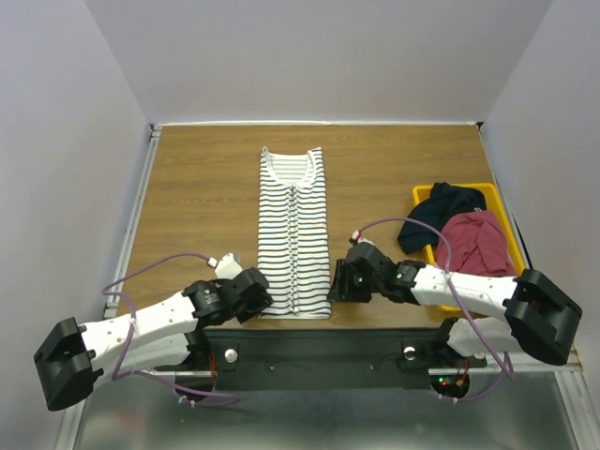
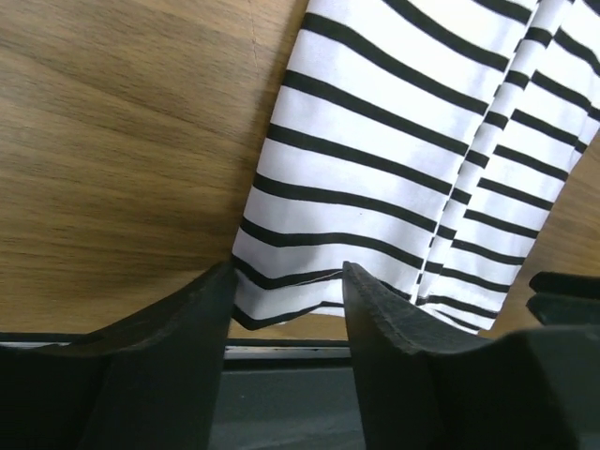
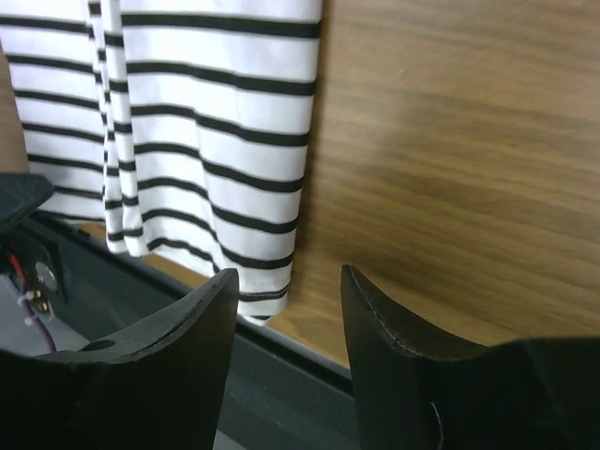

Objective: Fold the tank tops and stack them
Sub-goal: Fold the tank top

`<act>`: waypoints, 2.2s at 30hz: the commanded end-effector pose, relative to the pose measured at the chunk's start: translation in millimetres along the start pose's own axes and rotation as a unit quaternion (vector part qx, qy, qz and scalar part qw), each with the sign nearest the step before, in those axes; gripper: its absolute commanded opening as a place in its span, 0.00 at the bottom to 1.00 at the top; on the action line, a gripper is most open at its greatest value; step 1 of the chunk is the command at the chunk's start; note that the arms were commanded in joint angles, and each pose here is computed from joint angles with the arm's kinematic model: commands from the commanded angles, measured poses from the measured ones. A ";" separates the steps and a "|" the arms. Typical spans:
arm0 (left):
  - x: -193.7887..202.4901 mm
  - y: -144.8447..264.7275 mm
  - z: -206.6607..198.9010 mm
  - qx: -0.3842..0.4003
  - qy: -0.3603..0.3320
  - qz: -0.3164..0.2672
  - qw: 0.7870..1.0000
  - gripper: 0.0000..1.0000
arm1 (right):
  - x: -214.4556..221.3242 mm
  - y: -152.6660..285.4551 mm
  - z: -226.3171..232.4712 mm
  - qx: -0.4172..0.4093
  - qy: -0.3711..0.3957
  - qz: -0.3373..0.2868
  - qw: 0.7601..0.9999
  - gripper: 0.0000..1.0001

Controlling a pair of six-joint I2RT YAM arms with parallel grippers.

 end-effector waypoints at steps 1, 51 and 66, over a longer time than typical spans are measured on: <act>5.9 -7.5 8.1 -0.009 -0.003 0.018 1.000 0.57 | 9.6 -0.8 9.7 -0.026 -0.014 0.004 1.000 0.54; -6.1 17.4 -59.3 0.066 -0.052 0.018 0.996 0.00 | -20.6 12.9 44.0 0.012 0.040 -0.035 0.999 0.06; -96.9 21.0 -99.4 0.102 -0.033 -0.057 0.993 0.00 | -114.3 7.3 75.2 -0.001 0.038 -0.092 0.995 0.06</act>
Point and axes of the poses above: each gripper's point midway between its finger pads, its own y axis back along the fingers, its own z axis along the line the jaws close on, x = y × z, the point moved 5 cm from there along y, back along the fingers, and after that the axes turned 2 degrees about y, right-handed, at the moved point
